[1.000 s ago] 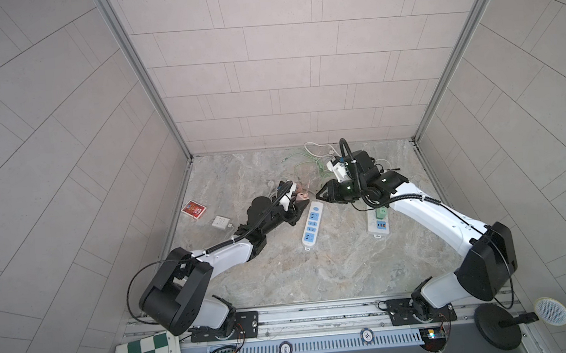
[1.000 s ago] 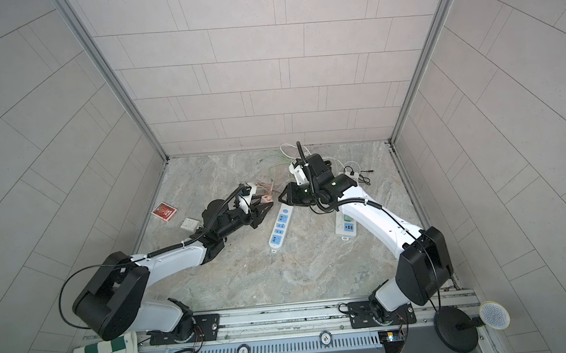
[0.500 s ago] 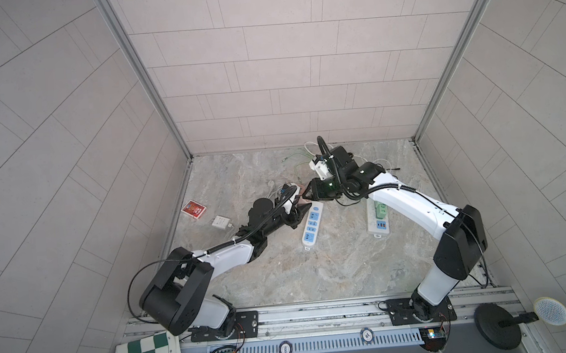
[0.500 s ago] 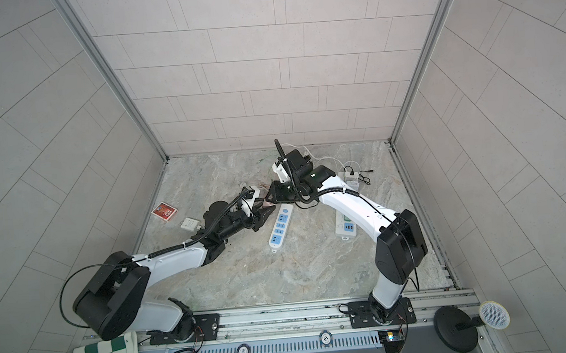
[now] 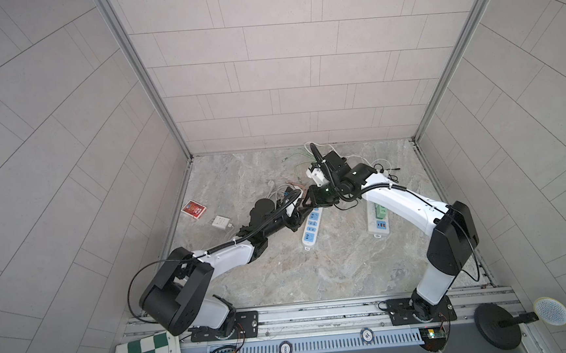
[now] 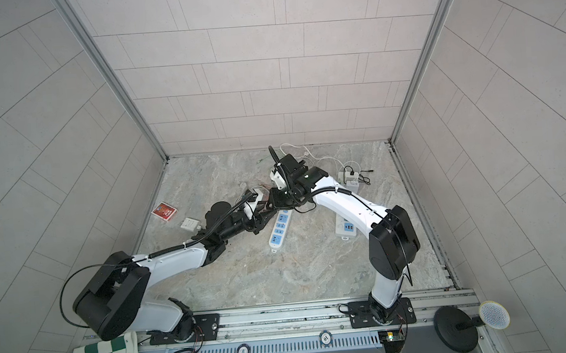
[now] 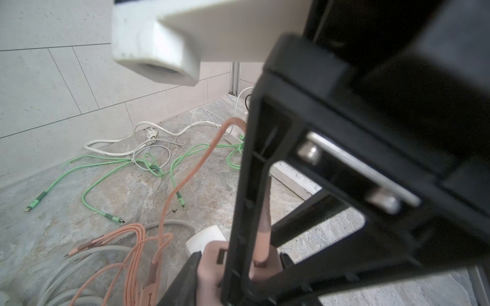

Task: Insert plugs into power strip
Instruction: Move the socket to the center of the table.

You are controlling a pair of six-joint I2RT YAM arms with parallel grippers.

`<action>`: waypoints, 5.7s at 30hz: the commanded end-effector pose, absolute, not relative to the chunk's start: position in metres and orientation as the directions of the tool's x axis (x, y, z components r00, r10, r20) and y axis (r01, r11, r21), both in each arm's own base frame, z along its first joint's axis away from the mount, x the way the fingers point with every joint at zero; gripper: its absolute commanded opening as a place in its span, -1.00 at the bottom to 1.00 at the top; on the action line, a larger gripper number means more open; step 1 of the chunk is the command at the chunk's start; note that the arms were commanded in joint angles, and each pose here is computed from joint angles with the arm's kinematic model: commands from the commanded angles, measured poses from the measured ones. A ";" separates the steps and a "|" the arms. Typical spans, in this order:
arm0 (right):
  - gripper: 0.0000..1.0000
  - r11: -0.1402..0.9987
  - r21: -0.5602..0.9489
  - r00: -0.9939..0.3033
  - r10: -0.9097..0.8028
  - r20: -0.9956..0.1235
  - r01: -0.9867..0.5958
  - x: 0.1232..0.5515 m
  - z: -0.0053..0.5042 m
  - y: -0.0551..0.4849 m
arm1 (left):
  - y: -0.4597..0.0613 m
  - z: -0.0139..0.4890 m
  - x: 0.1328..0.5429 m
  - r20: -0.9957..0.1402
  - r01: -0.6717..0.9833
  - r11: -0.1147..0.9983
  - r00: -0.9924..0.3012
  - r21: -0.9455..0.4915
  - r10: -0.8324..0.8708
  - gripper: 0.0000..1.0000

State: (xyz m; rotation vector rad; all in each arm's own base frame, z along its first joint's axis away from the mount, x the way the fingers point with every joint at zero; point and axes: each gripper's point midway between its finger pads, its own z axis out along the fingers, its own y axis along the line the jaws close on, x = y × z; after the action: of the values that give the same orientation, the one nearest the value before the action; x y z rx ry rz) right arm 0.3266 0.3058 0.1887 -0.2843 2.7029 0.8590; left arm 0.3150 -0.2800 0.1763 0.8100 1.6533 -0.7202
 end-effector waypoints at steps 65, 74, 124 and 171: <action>-1.00 0.978 0.205 -0.930 0.099 -0.354 0.026 0.369 0.105 0.272 | -0.145 0.161 0.301 -0.845 0.173 0.970 -0.532 -0.172 -0.056 0.73; -1.00 0.983 0.156 -0.915 0.146 -0.376 0.093 0.370 0.092 0.269 | -0.122 0.177 0.293 -0.831 0.064 0.985 -0.547 -0.160 -0.099 0.73; -1.00 0.951 0.180 -0.868 0.304 -0.393 0.252 0.340 0.089 0.259 | -0.181 0.124 0.279 -0.696 0.227 0.897 -0.709 -0.379 -0.114 0.57; -1.00 0.986 0.159 -0.903 0.116 -0.413 0.054 0.333 0.111 0.237 | -0.245 0.121 0.246 -0.653 0.420 0.763 -0.757 -0.491 -0.004 0.44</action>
State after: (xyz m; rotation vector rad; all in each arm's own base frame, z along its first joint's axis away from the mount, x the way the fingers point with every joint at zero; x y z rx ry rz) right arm 0.3314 0.2342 0.1055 0.1471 2.7105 0.1958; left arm 0.2432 -0.2434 0.1056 0.2885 2.3454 -0.8512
